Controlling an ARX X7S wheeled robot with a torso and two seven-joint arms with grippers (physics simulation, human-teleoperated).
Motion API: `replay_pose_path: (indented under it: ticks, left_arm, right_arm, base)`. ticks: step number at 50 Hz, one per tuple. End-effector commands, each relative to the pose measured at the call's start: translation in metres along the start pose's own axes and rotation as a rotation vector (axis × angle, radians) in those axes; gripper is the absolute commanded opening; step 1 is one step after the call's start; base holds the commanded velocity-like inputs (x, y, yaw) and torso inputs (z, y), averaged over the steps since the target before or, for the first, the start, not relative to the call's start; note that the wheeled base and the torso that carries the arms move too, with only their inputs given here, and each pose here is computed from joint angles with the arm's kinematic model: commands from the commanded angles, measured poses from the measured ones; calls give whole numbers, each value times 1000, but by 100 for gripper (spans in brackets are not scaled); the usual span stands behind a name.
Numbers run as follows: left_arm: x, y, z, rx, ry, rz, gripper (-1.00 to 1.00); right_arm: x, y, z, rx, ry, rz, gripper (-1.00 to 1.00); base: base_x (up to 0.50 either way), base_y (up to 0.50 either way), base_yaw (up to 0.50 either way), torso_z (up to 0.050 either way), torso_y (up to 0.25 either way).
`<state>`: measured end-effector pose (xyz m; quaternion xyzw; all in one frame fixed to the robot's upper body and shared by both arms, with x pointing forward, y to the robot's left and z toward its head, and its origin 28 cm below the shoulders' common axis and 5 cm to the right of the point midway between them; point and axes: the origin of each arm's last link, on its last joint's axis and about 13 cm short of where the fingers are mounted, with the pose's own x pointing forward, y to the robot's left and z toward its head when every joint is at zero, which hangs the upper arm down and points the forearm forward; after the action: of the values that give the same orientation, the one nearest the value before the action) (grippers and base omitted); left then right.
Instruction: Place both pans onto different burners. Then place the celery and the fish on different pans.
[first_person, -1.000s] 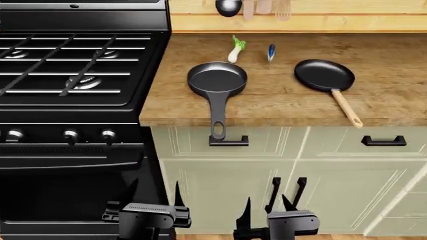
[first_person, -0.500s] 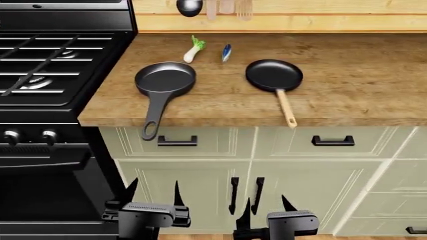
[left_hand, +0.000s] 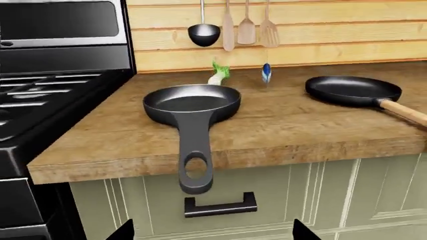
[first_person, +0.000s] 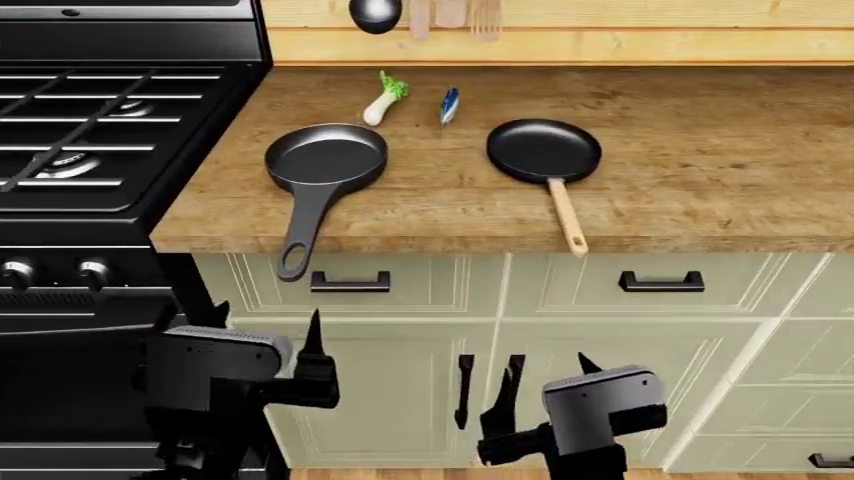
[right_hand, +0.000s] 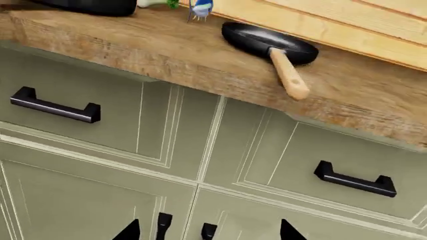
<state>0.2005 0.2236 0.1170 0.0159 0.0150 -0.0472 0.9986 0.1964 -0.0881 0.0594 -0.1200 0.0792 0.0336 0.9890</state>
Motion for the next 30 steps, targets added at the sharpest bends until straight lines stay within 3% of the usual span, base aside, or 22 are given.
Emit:
replay_pose_path:
  ticks: [1, 11, 30]
  left_arm:
    - [-24, 6, 60, 164, -59, -42, 100]
    - [-30, 13, 87, 210, -146, 12, 100]
    - [-30, 14, 99, 263, -178, 38, 100]
  right_arm:
    - [-29, -28, 67, -113, -35, -53, 100]
    - [-36, -48, 106, -123, -132, -156, 100]
    - [-48, -54, 122, -103, -193, -186, 100]
  base:
    - [0, 0, 0, 0, 0]
    - [12, 0, 0, 0, 0]
    - [493, 0, 0, 0, 0]
